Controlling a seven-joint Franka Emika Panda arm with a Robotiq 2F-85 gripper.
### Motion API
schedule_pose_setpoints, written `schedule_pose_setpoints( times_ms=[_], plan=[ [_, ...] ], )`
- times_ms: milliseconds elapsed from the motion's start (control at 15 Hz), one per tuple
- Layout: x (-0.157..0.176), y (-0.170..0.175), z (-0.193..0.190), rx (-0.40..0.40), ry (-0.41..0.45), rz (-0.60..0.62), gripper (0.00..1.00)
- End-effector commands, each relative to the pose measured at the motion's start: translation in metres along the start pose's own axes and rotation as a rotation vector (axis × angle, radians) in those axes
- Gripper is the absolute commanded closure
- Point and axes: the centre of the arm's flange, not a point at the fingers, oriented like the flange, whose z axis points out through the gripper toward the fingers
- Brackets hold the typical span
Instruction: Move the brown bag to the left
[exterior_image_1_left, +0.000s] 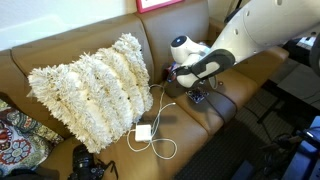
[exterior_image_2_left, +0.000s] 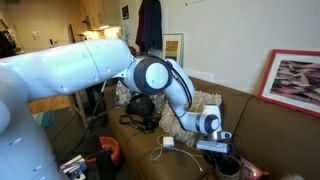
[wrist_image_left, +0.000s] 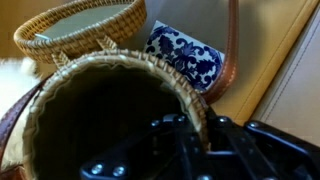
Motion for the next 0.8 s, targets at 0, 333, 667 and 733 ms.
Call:
schedule_pose_setpoints(
  times_ms=[0,333,667,733],
  plan=[
    [-0.016,-0.005,-0.007,-0.010,0.006,-0.032,0.96],
    [-0.018,-0.003,0.010,0.009,-0.027,-0.032,0.96],
    [-0.022,-0.002,0.019,0.018,-0.046,-0.031,0.96],
    [-0.022,-0.002,0.020,0.019,-0.047,-0.031,0.96]
  ],
)
